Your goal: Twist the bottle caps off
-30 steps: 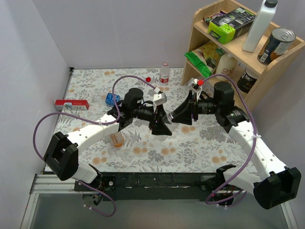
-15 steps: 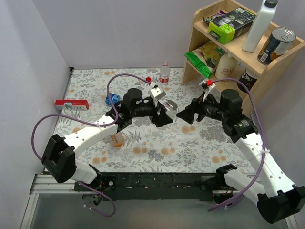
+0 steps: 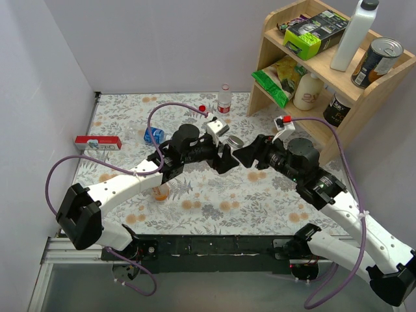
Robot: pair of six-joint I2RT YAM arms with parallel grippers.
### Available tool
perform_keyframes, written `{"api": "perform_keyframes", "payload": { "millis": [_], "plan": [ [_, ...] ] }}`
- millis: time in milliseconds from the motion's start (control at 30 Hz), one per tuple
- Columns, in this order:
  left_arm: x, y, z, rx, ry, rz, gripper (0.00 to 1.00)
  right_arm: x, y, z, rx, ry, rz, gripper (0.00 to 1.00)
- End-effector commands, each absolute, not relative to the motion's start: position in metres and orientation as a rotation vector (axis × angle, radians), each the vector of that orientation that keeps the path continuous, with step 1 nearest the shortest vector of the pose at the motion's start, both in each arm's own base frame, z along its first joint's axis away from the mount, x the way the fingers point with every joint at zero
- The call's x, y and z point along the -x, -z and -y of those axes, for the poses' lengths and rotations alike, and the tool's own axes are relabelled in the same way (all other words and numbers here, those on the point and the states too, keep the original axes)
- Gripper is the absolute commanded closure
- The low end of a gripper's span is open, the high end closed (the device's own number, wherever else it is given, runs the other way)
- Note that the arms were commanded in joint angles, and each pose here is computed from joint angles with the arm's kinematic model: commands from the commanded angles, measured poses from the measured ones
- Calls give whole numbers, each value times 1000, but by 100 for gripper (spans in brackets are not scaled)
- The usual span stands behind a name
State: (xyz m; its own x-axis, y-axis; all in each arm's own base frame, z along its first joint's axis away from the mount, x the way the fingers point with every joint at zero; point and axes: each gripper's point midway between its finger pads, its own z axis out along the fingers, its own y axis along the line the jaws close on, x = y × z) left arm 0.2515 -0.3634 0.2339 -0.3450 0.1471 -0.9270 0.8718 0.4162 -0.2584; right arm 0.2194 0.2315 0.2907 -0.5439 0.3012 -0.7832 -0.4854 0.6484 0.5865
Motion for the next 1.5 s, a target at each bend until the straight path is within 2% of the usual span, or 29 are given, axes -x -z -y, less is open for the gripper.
{"api": "perform_keyframes", "payload": {
  "millis": [0, 333, 867, 1067, 1200, 1300, 1467],
  "plan": [
    [-253, -256, 365, -860, 989, -1707, 60, -241, -317, -230, 2, -962, -1796, 25],
    [-248, -253, 370, -878, 991, -1709, 60, -250, -331, -230, -12, -900, -1731, 29],
    [-241, -241, 377, -922, 976, -1718, 60, -254, -323, -254, 68, -947, -1765, 37],
    [-240, -234, 379, -945, 929, -1722, 60, -259, -312, -253, 78, -896, -1799, 47],
    [-239, -237, 378, -948, 923, -1711, 60, -260, -302, -250, 81, -862, -1822, 63],
    [-230, -245, 379, -988, 962, -1671, 60, -257, -302, -248, 121, -850, -1811, 69],
    [-202, -269, 381, -1087, 1117, -1563, 60, -244, -311, -257, 316, -936, -1758, 73]
  ]
}}
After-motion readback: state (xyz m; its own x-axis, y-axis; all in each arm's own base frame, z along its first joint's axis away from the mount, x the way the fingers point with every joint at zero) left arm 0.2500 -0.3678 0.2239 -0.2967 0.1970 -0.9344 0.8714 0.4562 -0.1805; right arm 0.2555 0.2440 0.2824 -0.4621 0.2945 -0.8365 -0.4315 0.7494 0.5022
